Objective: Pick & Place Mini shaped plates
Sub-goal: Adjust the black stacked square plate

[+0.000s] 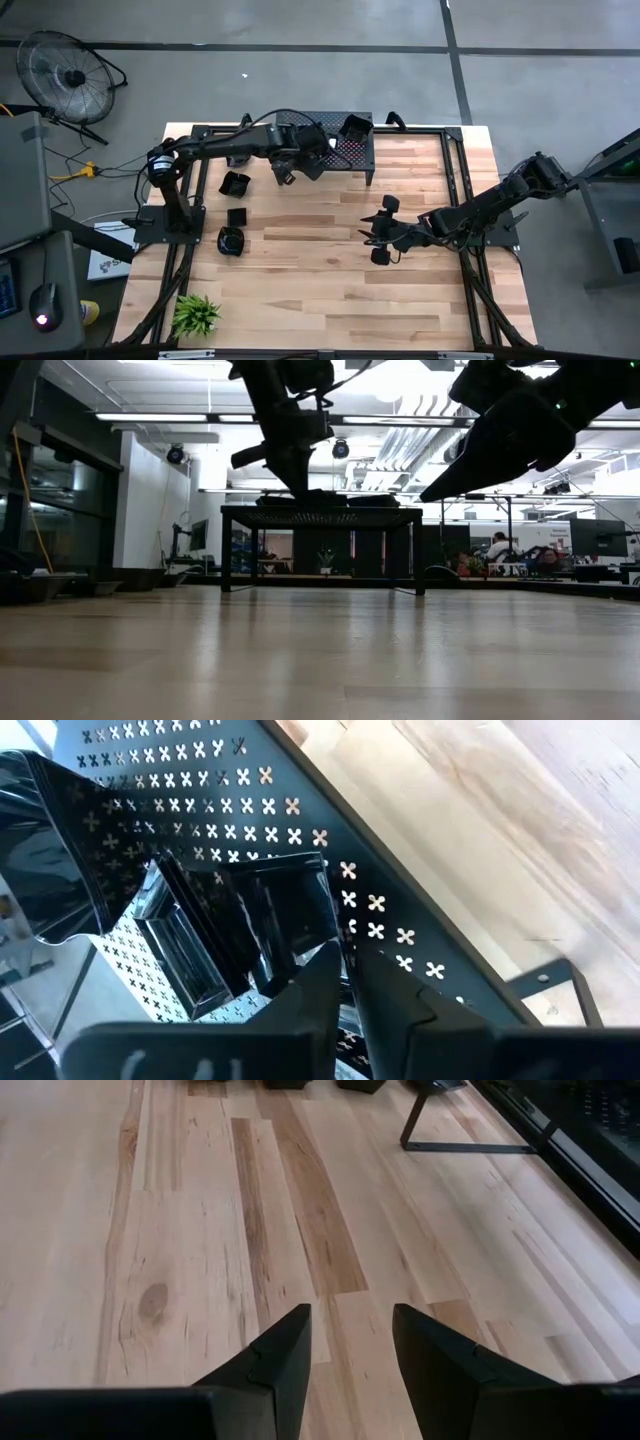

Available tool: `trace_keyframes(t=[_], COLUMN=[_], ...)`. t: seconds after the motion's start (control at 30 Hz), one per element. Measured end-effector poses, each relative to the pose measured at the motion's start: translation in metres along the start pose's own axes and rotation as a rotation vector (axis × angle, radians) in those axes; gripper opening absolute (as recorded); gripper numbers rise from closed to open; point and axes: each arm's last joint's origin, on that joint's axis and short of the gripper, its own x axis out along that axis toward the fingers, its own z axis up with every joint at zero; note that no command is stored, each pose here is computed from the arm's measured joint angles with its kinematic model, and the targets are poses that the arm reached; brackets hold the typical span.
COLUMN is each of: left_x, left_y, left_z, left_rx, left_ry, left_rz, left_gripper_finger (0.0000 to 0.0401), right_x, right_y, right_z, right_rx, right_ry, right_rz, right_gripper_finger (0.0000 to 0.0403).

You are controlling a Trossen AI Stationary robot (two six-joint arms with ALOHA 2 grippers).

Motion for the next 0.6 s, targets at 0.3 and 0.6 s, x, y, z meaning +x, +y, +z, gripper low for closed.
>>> trace_keyframes(t=[0.3, 0.6], left_x=[0.0000, -0.0030], left_y=[-0.0006, -0.0026], left_z=[-0.0001, -0.0018], left_rx=[-0.002, -0.004], left_ry=[0.002, 0.009], left_rz=[-0.006, -0.023], left_gripper_finger=[0.0003, 0.0003], right_x=[0.0000, 0.0000], right_y=[-0.0002, -0.0002], right_z=[0.0000, 0.0001], right_rx=[-0.001, -0.003], right_ry=[-0.002, -0.001], right_rz=[-0.007, -0.007], right_gripper_finger=[0.0138, 0.0138])
